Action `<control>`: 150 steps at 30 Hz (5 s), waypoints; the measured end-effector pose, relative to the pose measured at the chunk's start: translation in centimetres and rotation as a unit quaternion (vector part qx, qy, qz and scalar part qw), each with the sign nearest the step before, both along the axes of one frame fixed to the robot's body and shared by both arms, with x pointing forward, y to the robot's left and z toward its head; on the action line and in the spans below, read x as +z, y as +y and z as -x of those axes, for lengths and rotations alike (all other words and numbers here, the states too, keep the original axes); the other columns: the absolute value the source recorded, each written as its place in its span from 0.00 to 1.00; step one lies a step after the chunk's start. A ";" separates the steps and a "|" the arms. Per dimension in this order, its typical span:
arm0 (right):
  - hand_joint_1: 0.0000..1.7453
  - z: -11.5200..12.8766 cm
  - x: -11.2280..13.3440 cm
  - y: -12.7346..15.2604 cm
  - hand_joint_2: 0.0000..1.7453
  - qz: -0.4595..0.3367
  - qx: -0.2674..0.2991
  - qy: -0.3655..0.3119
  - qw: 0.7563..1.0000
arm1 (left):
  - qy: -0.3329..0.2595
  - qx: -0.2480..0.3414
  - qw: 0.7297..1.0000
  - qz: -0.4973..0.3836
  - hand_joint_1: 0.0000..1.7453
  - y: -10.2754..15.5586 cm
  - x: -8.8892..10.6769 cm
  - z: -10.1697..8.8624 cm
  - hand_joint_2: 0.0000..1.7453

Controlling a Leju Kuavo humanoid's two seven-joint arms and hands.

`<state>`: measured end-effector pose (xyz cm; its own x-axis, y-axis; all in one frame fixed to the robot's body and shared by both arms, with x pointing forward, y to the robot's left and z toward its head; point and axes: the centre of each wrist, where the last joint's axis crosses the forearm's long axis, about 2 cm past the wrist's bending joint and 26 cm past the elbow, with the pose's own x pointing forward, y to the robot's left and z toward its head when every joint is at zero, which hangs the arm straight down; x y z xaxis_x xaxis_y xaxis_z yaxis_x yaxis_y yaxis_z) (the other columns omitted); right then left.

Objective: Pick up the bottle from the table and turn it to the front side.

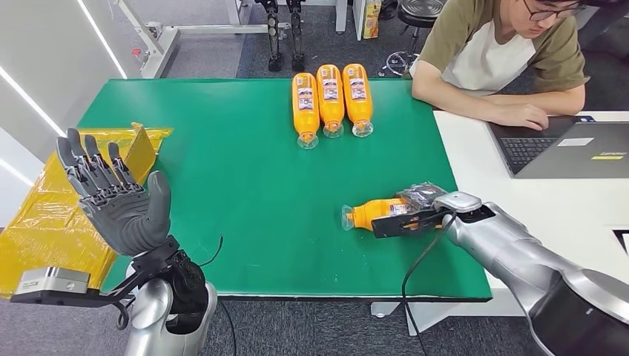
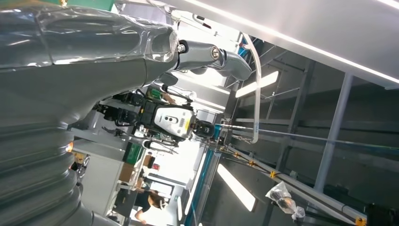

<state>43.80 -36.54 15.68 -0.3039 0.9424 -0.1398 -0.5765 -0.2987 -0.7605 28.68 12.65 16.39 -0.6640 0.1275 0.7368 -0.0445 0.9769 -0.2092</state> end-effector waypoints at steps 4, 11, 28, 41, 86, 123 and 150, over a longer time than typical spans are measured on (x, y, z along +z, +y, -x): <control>1.00 0.2 -0.5 0.2 1.00 -0.004 0.003 -0.011 1.000 | 0.000 -0.001 1.000 0.000 0.00 0.0 0.0 0.0 1.00; 1.00 1.2 -2.3 1.6 1.00 -0.064 0.012 -0.086 0.994 | -0.001 0.000 1.000 -0.002 0.00 0.0 0.0 0.0 1.00; 1.00 5.2 -5.7 12.9 1.00 -0.478 0.027 -0.357 0.802 | 0.073 -0.116 0.990 -0.010 0.00 -1.9 -4.3 0.2 1.00; 1.00 7.0 -5.7 16.5 1.00 -0.561 0.038 -0.368 0.740 | 0.135 -0.260 0.955 -0.044 0.00 -4.7 -7.6 0.3 1.00; 0.42 10.5 -6.1 22.8 1.00 -0.568 0.111 -0.185 0.795 | 0.174 -0.314 0.932 -0.050 1.00 -6.8 -8.9 0.8 1.00; 0.00 20.7 -6.2 24.2 1.00 -0.732 -0.002 -0.353 0.583 | -0.027 0.246 0.819 -0.518 1.00 11.8 -3.4 -8.5 1.00; 0.00 22.3 -3.9 24.2 1.00 -0.737 -0.011 -0.389 0.553 | 0.190 0.220 0.599 -0.746 1.00 16.1 -9.9 -8.3 1.00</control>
